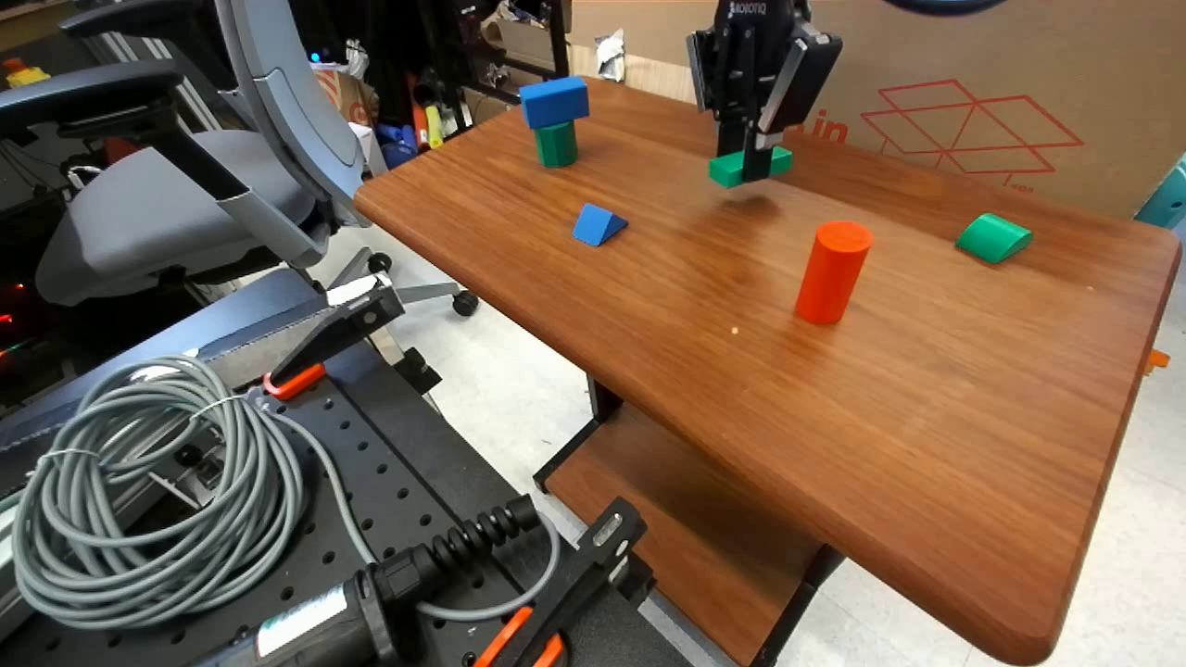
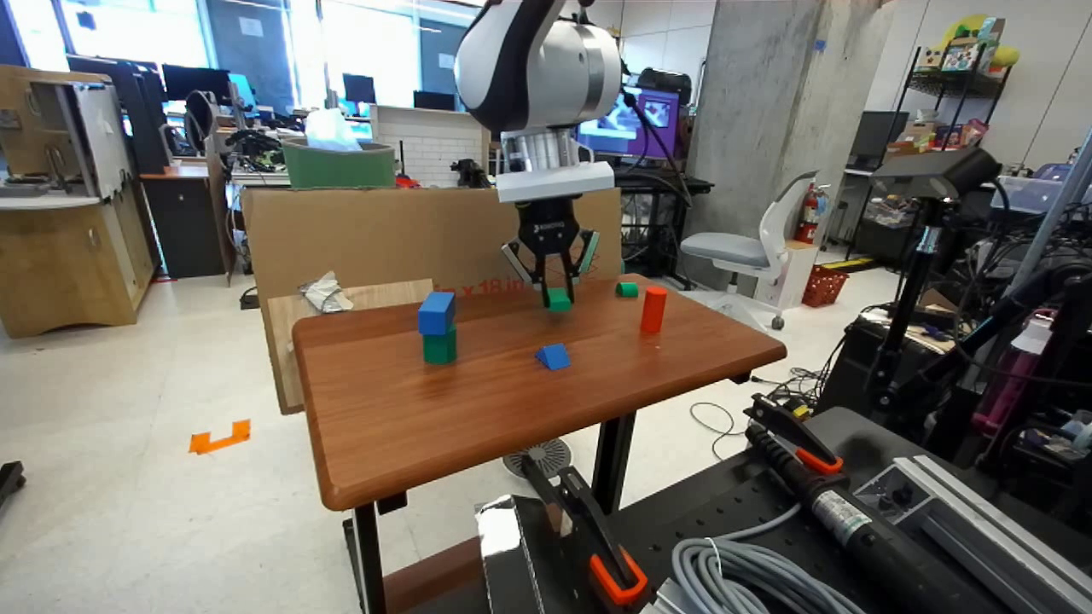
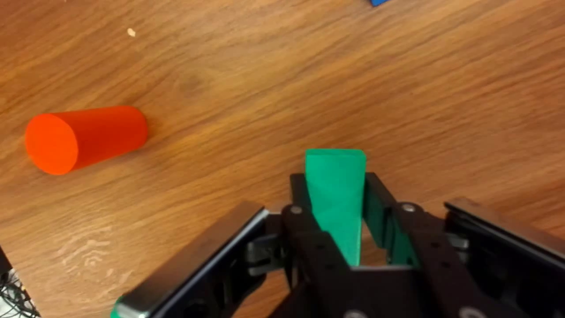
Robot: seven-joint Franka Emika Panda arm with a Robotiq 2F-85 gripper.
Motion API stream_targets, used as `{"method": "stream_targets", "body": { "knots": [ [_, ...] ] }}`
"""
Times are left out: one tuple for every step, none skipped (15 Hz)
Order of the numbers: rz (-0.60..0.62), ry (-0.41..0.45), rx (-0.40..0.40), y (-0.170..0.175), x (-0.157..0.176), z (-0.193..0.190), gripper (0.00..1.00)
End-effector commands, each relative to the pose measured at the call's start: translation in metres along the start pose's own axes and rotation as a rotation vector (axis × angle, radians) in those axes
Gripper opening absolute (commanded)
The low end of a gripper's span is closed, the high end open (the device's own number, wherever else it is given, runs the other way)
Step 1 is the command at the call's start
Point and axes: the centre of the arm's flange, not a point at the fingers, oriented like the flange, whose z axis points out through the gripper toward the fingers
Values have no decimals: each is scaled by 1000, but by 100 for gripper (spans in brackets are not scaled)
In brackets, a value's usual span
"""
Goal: Remove the green block from the stacked blocks
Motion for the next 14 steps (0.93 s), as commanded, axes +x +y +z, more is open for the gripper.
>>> {"method": "stream_targets", "body": {
  "knots": [
    [15, -39, 11, -4, 20, 7, 8],
    [18, -44, 13, -4, 21, 9, 8],
    [20, -43, 12, -5, 22, 10, 8],
    [21, -41, 9, -6, 23, 11, 8],
    [23, -40, 7, -7, 24, 12, 8],
    [24, -40, 7, -8, 24, 12, 8],
    [29, -39, 5, -8, 25, 11, 8],
    [34, -37, 6, -8, 24, 11, 58],
    [30, -31, 2, -8, 23, 9, 60],
    [29, -21, 9, -7, 19, 5, 66],
    [28, -11, 22, -6, 14, -1, 74],
    [18, -4, 31, -5, 9, -6, 81],
    [20, 8, 39, -4, 4, -14, 88],
    [7, 32, 54, -2, -9, -30, 96]
  ]
}}
